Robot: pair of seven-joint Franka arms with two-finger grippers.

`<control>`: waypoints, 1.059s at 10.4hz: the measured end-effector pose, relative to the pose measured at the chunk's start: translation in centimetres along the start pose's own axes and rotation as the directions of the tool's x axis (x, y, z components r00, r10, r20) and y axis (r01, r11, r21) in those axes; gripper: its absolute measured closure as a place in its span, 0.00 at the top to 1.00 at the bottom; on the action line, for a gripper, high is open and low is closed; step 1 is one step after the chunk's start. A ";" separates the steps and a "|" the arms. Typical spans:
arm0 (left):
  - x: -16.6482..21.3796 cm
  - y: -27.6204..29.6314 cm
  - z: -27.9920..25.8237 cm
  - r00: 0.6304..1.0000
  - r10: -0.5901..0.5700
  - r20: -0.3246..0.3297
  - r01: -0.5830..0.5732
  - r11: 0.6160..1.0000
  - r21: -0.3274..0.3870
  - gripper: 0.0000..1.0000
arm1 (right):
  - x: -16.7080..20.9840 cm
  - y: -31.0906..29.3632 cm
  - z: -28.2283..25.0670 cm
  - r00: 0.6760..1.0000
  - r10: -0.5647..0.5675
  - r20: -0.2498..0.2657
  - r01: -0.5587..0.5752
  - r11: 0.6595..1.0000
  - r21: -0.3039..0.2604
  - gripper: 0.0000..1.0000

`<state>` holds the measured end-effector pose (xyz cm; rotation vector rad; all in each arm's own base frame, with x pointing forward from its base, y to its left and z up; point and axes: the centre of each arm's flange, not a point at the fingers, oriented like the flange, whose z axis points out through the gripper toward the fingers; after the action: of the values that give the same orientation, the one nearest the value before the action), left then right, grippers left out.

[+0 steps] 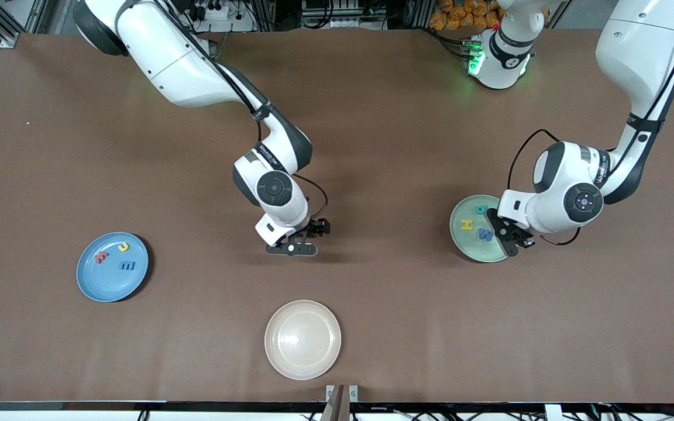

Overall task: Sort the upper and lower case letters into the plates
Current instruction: 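Carry the q to the green plate while the right gripper grasps the e, then open the left gripper over the green plate while the right gripper carries e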

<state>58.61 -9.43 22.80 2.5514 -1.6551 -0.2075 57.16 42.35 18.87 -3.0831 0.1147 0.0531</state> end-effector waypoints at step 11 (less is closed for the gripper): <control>1.7 0.9 -1.2 0.977 -0.210 -0.041 0.211 0.977 0.023 0.95 | -1.0 -0.6 1.9 0.999 0.040 0.017 -0.040 0.999 -0.011 1.00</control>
<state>58.66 -11.33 23.98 2.7314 -1.3817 -0.1503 56.14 43.17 17.09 -3.0907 0.1763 0.0816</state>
